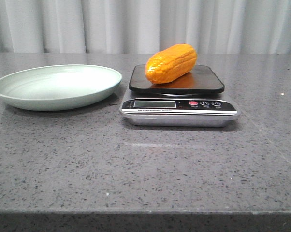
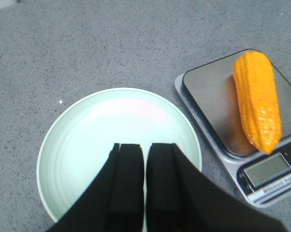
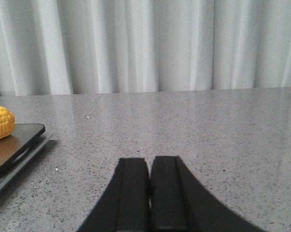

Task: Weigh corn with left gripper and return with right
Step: 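Withdraw the left gripper upward away from the scale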

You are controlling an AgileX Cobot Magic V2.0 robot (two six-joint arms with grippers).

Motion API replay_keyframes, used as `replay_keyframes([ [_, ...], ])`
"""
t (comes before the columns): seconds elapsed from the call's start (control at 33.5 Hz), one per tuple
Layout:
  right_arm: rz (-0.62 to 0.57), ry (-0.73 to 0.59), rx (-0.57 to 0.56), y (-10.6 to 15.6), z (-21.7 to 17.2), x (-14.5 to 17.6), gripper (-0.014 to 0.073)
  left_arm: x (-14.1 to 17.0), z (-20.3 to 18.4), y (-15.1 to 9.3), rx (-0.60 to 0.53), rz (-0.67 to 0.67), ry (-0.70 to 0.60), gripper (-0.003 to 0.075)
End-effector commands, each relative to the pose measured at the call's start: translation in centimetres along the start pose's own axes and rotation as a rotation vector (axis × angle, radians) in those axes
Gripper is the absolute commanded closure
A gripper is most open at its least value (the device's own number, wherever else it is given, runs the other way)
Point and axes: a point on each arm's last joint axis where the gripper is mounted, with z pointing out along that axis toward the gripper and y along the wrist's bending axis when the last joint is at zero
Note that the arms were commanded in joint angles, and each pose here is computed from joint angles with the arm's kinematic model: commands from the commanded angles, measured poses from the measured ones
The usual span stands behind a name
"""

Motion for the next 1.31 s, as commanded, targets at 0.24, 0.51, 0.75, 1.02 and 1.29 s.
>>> replay_keyframes([
  [0.24, -0.009, -0.101, -0.011, 0.1, -0.2, -1.0, 0.0435, 7.2, -5.6, 0.0, 0.013, -0.01, -0.423, 0.0586],
  [0.51, -0.009, -0.1, -0.01, 0.1, -0.2, -1.0, 0.0435, 12.5, -8.1, 0.0, 0.014, -0.001, -0.682, 0.0586],
  [0.75, -0.009, -0.1, -0.01, 0.1, -0.2, -1.0, 0.0435, 14.7, -9.7, 0.0, 0.017, -0.001, -0.866, 0.0586],
  [1.02, -0.009, -0.165, -0.016, 0.2, -0.3, -1.6, 0.0435, 14.8, -10.2, 0.0, 0.017, -0.001, -0.901, 0.0586],
  [1.29, -0.007, -0.214, -0.022, 0.6, -0.2, -5.4, 0.0435, 14.8, -10.1, 0.0, 0.016, 0.001, -0.9, 0.0586],
])
